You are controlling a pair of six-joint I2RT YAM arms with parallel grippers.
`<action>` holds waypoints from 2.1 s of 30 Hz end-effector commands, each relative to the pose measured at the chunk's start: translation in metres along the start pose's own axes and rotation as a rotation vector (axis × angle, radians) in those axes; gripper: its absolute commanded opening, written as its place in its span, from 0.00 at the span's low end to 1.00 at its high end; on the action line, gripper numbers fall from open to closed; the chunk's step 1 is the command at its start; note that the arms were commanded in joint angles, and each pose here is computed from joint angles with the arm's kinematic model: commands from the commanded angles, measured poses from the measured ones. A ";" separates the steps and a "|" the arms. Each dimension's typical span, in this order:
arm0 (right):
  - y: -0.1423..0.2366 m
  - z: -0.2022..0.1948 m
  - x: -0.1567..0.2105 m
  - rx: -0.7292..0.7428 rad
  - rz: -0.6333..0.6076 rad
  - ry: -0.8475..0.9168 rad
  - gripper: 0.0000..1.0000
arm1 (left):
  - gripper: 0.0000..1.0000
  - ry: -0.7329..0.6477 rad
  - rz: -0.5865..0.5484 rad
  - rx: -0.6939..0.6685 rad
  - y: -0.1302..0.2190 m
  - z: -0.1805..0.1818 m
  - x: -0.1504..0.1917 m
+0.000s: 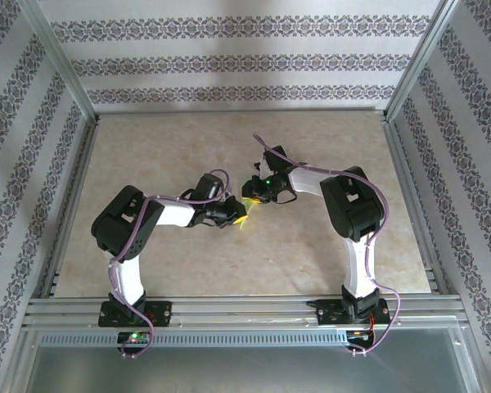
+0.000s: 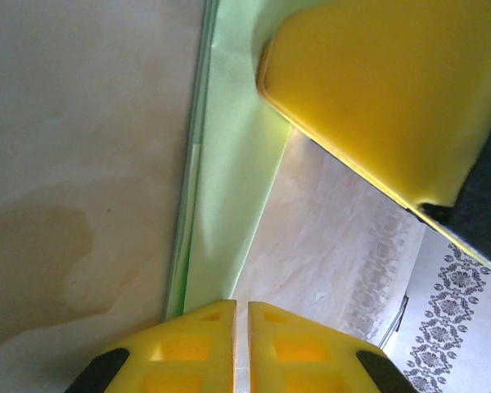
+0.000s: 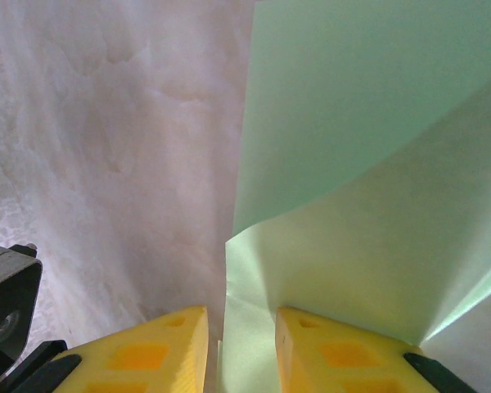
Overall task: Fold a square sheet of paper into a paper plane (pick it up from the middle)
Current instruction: Fifth fold the wing at the center of the table.
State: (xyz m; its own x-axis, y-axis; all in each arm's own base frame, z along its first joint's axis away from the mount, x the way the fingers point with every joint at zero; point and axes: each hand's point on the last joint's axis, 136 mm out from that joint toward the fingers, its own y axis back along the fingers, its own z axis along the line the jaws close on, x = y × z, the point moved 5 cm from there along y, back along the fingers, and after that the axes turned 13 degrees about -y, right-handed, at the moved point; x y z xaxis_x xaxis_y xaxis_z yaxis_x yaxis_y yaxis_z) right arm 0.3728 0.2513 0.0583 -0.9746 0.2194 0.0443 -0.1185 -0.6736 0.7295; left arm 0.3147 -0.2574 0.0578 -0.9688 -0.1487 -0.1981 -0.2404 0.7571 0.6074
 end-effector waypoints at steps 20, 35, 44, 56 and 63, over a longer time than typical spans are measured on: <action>-0.012 -0.038 0.002 0.157 0.018 -0.094 0.32 | 0.11 0.017 0.034 -0.089 0.003 0.011 0.015; -0.013 -0.038 0.002 0.172 0.020 -0.109 0.32 | 0.08 -0.080 0.106 -0.219 0.020 0.009 0.026; -0.013 -0.039 0.002 0.175 0.019 -0.117 0.31 | 0.08 -0.154 -0.030 -0.096 0.038 -0.040 -0.002; -0.013 -0.040 0.002 0.181 0.022 -0.125 0.31 | 0.08 -0.129 0.053 -0.082 0.002 -0.034 0.000; -0.013 -0.040 0.002 0.180 0.023 -0.127 0.31 | 0.08 -0.114 0.070 -0.156 0.002 -0.013 0.010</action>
State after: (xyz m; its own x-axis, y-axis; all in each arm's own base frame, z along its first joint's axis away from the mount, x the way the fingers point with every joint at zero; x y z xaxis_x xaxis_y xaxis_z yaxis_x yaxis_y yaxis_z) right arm 0.3747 0.2513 0.0575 -0.9668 0.2409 0.0850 -0.0977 -0.6561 0.7483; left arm 0.3113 -0.2693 0.0779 -0.9675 -0.0374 -0.2500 -0.2064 0.6876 0.6961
